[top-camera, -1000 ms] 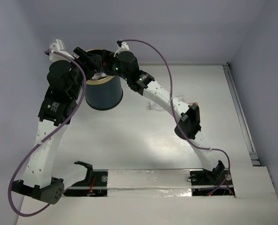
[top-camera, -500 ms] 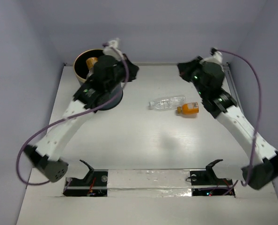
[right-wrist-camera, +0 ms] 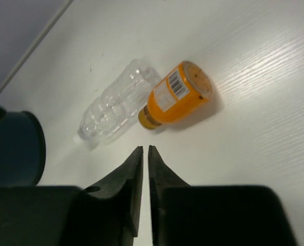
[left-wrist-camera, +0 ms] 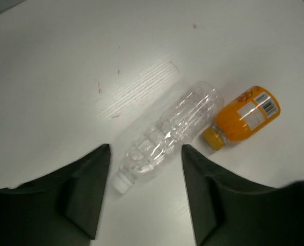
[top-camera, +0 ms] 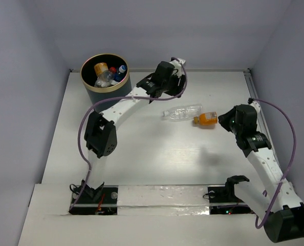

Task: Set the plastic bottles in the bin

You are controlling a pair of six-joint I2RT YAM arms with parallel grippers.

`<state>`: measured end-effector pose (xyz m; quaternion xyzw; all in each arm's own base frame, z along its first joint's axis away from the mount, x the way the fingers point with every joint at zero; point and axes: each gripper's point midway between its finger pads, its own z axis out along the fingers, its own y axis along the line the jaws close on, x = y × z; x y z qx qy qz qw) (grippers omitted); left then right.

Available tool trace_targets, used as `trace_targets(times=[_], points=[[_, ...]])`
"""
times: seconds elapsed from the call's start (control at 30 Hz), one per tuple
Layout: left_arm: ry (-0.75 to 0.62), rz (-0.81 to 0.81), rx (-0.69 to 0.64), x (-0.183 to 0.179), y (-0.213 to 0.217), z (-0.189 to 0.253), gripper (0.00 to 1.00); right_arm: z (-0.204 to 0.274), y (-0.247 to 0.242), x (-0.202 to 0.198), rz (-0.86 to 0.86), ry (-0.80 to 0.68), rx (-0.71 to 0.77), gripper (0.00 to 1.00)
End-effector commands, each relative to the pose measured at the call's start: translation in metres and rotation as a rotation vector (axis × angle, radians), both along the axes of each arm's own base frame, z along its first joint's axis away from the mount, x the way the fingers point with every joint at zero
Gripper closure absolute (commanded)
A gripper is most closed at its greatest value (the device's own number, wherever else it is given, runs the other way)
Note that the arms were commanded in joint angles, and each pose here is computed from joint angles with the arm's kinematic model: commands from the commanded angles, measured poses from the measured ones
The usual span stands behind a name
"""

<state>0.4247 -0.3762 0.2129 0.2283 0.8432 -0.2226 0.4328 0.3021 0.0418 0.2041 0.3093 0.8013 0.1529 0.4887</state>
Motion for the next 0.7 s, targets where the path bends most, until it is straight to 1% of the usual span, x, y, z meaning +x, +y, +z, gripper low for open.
trace_targets(times=[0.0,0.03,0.07,0.1,0.13,0.17,0.2,0.23,0.27,0.37,0.43,0.57,0.67], points=[[-0.097,-0.104,-0.013,0.012,-0.024,0.028,0.43,-0.005,0.005,-0.010,0.031,0.007,0.029,0.81],[-0.102,-0.113,-0.021,0.016,-0.029,0.032,0.33,-0.007,0.005,-0.012,0.032,0.013,0.032,0.76],[-0.082,-0.127,-0.015,0.017,-0.033,0.024,0.29,-0.009,0.005,-0.014,0.034,0.019,0.035,0.64],[-0.049,-0.140,-0.002,0.020,-0.039,0.003,0.25,-0.012,0.003,-0.014,0.024,0.027,0.035,0.58],[-0.052,-0.153,-0.010,0.022,-0.044,0.006,0.21,-0.017,0.003,-0.016,0.022,0.040,0.039,0.52],[-0.035,-0.170,-0.006,0.021,-0.047,-0.001,0.19,-0.020,0.003,-0.016,0.023,0.047,0.042,0.42],[0.001,-0.191,0.017,0.018,-0.054,-0.022,0.17,-0.022,0.001,-0.015,0.015,0.051,0.046,0.38],[0.002,-0.206,0.015,0.019,-0.058,-0.022,0.13,-0.024,0.004,-0.014,0.026,0.052,0.054,0.34],[0.020,-0.232,0.020,0.017,-0.061,-0.030,0.12,-0.027,0.003,-0.012,0.019,0.063,0.062,0.27],[0.073,-0.285,0.021,0.007,-0.073,-0.054,0.10,-0.026,0.004,-0.005,0.028,0.068,0.067,0.22],[0.092,-0.316,0.017,-0.001,-0.081,-0.063,0.10,-0.025,0.002,-0.003,0.031,0.071,0.064,0.22],[0.108,-0.348,0.011,-0.002,-0.086,-0.075,0.09,-0.024,-0.003,-0.001,0.032,0.074,0.049,0.22],[0.118,-0.360,0.040,-0.005,-0.089,-0.091,0.09,-0.033,-0.004,-0.002,0.031,0.094,0.050,0.21]])
